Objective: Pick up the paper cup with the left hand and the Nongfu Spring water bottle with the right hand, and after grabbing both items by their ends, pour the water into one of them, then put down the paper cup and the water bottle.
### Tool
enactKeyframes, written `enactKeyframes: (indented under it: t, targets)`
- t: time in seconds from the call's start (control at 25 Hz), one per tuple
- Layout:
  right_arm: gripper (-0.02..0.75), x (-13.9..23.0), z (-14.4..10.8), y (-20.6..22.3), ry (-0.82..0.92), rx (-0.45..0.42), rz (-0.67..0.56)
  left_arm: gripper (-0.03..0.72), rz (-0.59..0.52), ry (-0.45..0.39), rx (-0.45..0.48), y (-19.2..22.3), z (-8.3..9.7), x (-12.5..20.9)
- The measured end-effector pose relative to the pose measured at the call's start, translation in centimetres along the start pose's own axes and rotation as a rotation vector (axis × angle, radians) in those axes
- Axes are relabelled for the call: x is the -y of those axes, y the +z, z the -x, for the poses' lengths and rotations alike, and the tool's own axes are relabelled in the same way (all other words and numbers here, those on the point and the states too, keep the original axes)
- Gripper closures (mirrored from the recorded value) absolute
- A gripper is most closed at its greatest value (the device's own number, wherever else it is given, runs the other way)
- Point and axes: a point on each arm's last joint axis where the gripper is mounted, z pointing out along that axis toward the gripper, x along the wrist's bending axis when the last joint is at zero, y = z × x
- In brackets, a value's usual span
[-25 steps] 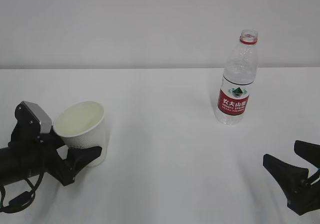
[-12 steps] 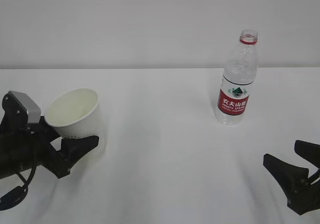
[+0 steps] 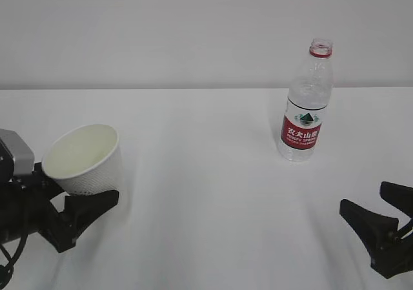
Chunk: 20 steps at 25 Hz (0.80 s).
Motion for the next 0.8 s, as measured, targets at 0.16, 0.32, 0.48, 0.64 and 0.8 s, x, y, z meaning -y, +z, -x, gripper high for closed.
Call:
enactKeyframes:
  t: [0.16, 0.32, 0.48, 0.64, 0.8]
  targets:
    - [0.151, 0.0, 0.0, 0.0, 0.000, 0.000, 0.000, 0.153, 0.020, 0.002, 0.015, -0.3, 0.2, -0.6]
    - [0.151, 0.0, 0.0, 0.0, 0.000, 0.000, 0.000, 0.153, 0.053, 0.014, 0.012, -0.6, 0.3, -1.6]
    - [0.150, 0.0, 0.0, 0.0, 0.000, 0.000, 0.000, 0.154, 0.048, 0.010, 0.005, -0.9, 0.4, -2.1]
    - [0.150, 0.0, 0.0, 0.0, 0.000, 0.000, 0.000, 0.154, 0.035, 0.003, -0.009, -1.2, 0.4, -2.5]
    - [0.150, -0.2, 0.1, 0.2, 0.001, 0.001, 0.008, 0.154, 0.027, 0.018, -0.017, -1.5, 0.5, -2.8]
